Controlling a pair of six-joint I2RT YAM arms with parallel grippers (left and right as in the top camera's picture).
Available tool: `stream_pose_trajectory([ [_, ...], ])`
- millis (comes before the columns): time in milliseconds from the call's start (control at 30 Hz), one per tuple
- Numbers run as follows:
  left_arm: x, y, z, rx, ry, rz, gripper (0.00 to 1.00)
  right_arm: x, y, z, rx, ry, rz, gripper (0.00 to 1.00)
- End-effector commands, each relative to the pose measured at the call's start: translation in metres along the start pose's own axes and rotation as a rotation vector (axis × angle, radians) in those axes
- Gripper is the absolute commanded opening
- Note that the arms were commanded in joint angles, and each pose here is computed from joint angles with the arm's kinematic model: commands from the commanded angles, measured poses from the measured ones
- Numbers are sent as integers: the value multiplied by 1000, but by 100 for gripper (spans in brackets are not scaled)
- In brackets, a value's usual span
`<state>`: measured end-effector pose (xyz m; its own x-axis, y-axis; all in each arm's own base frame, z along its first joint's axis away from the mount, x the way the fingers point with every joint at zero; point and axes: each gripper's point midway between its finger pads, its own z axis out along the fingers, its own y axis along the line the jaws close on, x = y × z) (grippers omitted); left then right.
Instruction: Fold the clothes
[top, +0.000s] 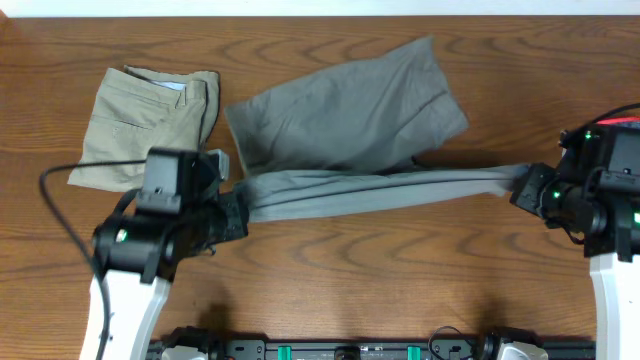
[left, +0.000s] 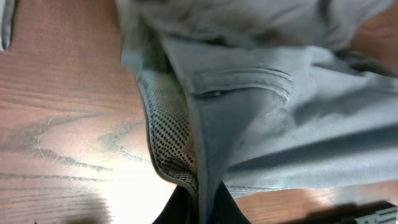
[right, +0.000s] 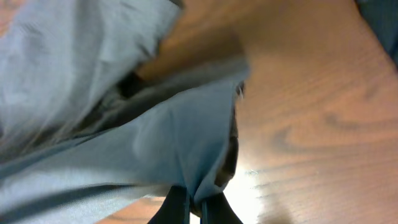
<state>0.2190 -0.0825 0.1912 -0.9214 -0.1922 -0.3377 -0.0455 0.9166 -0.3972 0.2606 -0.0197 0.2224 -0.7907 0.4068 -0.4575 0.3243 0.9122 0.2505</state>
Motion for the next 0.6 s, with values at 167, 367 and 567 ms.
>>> stream_pose_trajectory([
  [167, 6, 4, -28, -21, -64, 66, 6, -25, -12, -24, 65, -125, -36, 1],
  [367, -13, 18, -29, -120, -127, 69, 6, -57, 7, -22, -24, -232, -57, 1],
  [567, -71, 13, 0, -114, -220, 89, 6, -107, 41, 17, -183, -289, -93, 1],
])
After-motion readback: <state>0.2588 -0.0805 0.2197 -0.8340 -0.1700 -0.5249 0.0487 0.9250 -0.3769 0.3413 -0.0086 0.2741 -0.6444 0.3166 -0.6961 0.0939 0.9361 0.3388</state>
